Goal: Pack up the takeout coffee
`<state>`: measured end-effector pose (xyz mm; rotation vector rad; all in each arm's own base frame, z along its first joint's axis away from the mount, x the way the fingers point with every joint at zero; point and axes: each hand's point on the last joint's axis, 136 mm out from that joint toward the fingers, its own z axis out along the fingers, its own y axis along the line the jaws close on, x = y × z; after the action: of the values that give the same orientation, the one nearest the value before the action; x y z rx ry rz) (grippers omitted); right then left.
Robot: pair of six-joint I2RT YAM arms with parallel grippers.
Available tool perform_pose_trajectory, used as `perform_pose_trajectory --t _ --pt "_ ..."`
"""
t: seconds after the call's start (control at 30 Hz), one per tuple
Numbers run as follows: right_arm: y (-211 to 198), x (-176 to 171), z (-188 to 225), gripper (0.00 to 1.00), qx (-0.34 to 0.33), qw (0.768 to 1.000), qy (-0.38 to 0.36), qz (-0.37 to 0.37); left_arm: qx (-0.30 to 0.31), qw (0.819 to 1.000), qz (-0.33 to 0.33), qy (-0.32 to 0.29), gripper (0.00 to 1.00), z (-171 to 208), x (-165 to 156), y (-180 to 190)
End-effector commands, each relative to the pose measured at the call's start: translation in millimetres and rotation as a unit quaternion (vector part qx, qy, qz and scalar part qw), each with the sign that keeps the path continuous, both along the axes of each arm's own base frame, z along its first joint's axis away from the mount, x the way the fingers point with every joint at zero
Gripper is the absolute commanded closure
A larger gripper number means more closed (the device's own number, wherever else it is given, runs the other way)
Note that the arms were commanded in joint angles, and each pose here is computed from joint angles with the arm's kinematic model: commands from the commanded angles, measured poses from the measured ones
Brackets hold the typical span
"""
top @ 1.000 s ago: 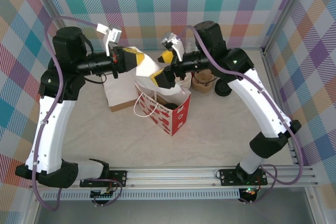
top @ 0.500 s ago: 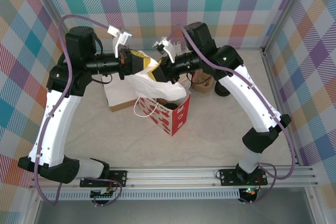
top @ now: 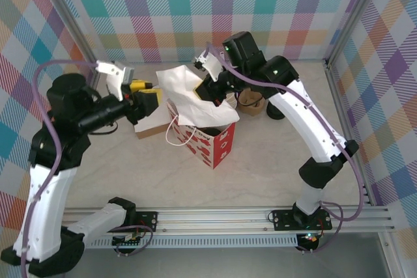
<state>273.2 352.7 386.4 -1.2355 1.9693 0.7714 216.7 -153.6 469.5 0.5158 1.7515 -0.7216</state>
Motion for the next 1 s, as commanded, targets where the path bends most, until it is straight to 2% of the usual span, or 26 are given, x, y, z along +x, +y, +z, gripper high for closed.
perform_pose_trajectory --t 0.0,0.17,0.3,0.67,0.97 --pt "-7 9 -4 0.95 -0.038 0.999 -0.035 -0.011 -0.004 0.998 0.063 0.0 0.55 -11 9 16" --pt "-11 2 24 0.94 -0.005 0.998 -0.069 -0.005 -0.001 0.993 0.112 0.027 0.55 -37 10 32" --pt "-14 1 20 0.93 -0.014 0.997 -0.073 -0.005 -0.018 0.989 0.136 0.048 0.51 -56 13 37" --pt "-3 6 -49 0.92 -0.087 0.996 0.015 0.011 -0.018 0.984 0.164 0.07 0.47 -75 16 45" --pt "14 4 -134 0.89 -0.198 0.975 0.094 0.043 -0.015 0.983 0.169 0.073 0.46 -77 17 47"
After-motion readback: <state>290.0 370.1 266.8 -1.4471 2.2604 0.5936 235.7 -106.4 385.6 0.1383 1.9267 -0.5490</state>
